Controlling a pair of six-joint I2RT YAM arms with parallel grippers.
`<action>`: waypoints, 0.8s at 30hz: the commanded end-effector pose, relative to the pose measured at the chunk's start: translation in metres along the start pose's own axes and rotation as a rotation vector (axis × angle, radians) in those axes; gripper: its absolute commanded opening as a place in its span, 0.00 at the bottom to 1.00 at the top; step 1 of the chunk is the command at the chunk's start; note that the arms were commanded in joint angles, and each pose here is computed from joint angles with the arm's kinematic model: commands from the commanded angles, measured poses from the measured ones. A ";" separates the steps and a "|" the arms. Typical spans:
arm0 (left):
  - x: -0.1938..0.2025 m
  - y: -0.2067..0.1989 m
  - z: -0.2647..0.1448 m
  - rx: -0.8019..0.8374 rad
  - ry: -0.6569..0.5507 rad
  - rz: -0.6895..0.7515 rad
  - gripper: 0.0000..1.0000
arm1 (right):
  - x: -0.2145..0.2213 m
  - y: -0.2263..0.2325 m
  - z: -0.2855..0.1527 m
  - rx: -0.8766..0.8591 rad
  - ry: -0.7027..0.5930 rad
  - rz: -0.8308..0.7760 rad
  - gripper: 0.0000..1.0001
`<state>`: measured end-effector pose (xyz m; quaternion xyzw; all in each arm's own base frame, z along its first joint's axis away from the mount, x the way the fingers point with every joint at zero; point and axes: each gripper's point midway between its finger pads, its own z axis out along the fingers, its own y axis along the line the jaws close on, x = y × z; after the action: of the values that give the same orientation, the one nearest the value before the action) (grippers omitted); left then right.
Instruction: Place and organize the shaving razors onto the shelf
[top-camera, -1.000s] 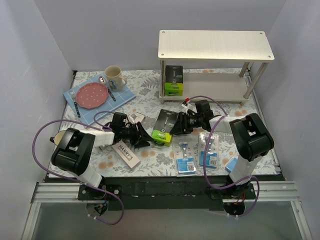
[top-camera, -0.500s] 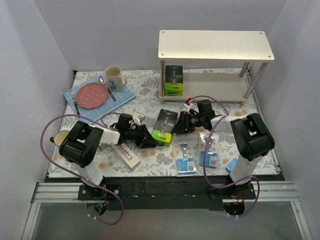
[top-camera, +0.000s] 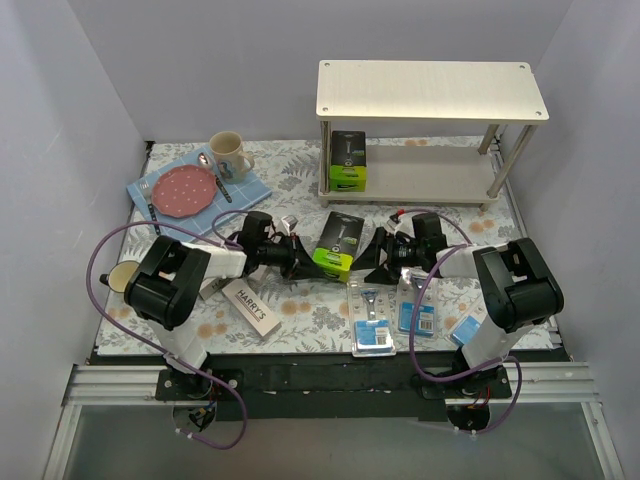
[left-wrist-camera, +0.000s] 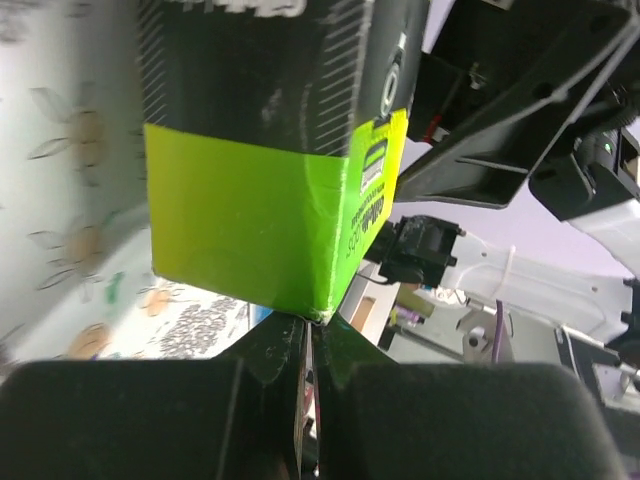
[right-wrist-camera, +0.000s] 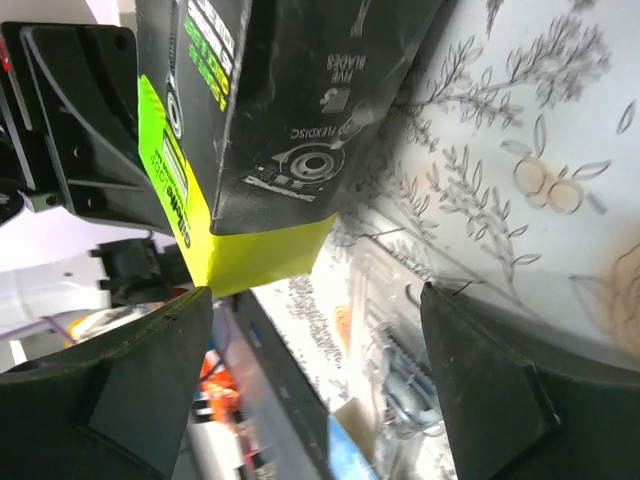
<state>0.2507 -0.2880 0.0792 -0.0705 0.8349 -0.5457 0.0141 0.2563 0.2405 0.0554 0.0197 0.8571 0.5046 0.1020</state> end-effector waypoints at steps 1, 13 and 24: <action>0.016 -0.039 0.002 0.092 0.077 0.113 0.00 | -0.005 0.023 -0.002 -0.077 -0.014 0.063 0.94; 0.027 -0.059 0.024 0.107 0.127 0.227 0.00 | -0.011 0.035 0.002 -0.157 0.008 0.081 0.76; 0.031 -0.059 0.012 0.066 0.136 0.494 0.49 | -0.030 0.051 -0.042 -0.181 -0.051 -0.234 0.31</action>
<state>0.2273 -0.3303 0.1043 0.0753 0.8249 -0.5596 0.0281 0.2663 0.2325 0.0787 0.0349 0.8329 0.5414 0.1098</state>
